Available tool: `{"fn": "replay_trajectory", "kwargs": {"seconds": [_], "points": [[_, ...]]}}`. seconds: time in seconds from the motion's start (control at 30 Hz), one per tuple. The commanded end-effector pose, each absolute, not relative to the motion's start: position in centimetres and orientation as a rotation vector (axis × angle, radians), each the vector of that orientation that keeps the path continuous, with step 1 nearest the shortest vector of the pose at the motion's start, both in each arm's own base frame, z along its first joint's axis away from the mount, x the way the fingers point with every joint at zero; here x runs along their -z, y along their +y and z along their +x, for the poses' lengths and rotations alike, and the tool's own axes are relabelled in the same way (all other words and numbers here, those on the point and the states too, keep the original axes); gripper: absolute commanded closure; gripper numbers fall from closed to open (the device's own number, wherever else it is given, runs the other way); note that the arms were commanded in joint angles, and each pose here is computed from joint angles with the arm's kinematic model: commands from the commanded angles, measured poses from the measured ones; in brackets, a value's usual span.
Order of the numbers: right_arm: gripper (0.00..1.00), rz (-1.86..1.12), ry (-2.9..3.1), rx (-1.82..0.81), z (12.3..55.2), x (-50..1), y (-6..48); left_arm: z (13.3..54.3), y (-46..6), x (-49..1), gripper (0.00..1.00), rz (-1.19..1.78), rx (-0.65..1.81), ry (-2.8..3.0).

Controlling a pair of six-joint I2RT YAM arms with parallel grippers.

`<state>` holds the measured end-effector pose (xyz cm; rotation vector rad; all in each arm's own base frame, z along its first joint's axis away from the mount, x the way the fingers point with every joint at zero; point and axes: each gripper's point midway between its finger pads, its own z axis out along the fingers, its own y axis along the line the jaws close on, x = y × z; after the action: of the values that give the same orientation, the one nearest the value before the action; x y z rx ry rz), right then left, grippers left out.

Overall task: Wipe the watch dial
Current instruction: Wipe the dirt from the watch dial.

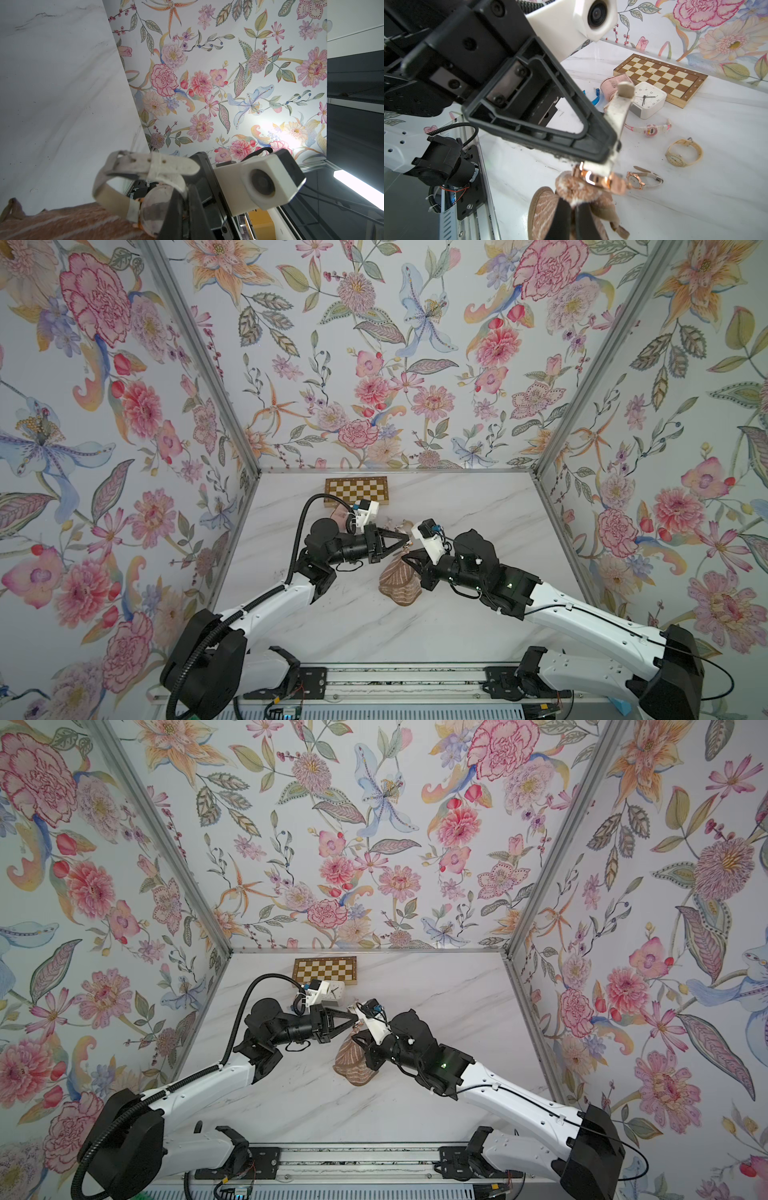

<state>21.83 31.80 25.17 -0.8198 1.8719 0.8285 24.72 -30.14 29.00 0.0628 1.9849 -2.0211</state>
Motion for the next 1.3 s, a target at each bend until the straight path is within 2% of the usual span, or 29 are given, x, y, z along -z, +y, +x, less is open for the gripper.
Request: {"fn": "replay_trajectory", "kwargs": {"seconds": [0.0,0.5,0.83,1.07,1.27], "points": [[1.0,-0.778,1.847,-0.815,22.9,-26.0,31.1,23.6,-30.1,-29.9,1.0,0.127,2.034,1.967],[1.0,-0.793,1.842,-0.861,22.3,-26.3,32.2,23.6,-30.2,-29.8,1.0,0.125,2.037,1.963],[1.0,-0.745,1.848,-0.822,23.6,-26.2,30.4,23.5,-30.0,-29.9,1.0,0.127,2.031,1.967],[1.0,-0.768,1.795,-0.898,22.6,-28.2,32.1,23.6,-30.1,-29.7,1.0,0.124,2.029,1.973],[1.0,-0.756,1.749,-0.883,22.2,-30.4,31.5,23.3,-30.0,-29.2,1.0,0.129,2.018,1.992]]}}
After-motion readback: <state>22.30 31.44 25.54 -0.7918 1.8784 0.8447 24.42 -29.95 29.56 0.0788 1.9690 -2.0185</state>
